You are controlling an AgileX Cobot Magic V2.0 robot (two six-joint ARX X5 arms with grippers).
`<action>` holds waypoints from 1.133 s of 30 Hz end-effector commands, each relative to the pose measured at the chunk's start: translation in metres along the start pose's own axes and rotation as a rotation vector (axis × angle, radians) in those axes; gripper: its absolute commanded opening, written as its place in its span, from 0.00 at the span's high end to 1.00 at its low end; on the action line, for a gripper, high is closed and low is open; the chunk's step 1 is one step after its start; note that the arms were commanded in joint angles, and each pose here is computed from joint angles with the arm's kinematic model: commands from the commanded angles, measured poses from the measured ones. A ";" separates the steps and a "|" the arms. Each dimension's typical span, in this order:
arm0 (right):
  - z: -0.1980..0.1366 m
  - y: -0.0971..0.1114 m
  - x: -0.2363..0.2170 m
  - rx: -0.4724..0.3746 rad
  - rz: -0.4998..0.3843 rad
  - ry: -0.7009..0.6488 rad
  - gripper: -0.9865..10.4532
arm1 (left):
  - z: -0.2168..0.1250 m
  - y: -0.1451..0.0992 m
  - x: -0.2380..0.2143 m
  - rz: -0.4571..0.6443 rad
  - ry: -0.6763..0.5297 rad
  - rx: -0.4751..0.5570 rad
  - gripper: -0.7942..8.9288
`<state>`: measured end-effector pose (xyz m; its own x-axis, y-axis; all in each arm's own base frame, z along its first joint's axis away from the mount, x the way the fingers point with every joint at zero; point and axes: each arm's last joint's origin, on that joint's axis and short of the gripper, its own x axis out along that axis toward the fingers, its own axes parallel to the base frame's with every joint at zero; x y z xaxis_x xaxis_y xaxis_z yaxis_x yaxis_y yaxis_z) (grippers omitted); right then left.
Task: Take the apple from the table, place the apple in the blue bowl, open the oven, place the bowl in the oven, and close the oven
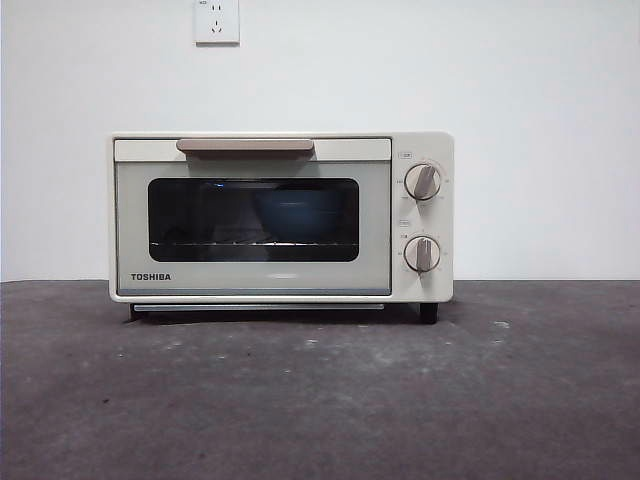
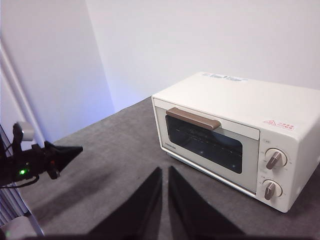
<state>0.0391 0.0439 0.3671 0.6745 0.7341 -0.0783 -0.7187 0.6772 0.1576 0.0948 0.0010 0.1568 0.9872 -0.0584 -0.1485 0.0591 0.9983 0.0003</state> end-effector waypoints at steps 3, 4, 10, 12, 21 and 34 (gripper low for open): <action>0.002 0.001 0.000 -0.006 0.008 -0.012 0.91 | -0.008 0.000 0.002 0.002 0.024 -0.009 0.91; 0.002 0.001 0.000 -0.006 0.008 -0.012 0.91 | -0.008 0.000 0.002 0.002 0.023 -0.009 0.91; 0.002 0.001 0.000 -0.006 0.008 -0.012 0.91 | -0.008 0.000 0.002 0.002 0.024 -0.009 0.91; 0.002 0.001 0.000 -0.006 0.008 -0.012 0.91 | -0.008 0.000 0.002 0.002 0.024 -0.009 0.91; 0.002 0.001 0.000 -0.006 0.008 -0.012 0.91 | -0.008 0.000 0.002 0.002 0.024 -0.009 0.91; -0.001 -0.011 0.002 -0.119 -0.176 -0.032 0.91 | -0.008 0.000 0.002 0.002 0.024 -0.009 0.91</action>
<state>0.0457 0.0376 0.3657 0.7853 0.6160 -0.0619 -0.6126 0.7876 0.0667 0.0949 0.0009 0.1567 0.9872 -0.0592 -0.1481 0.0594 0.9982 -0.0028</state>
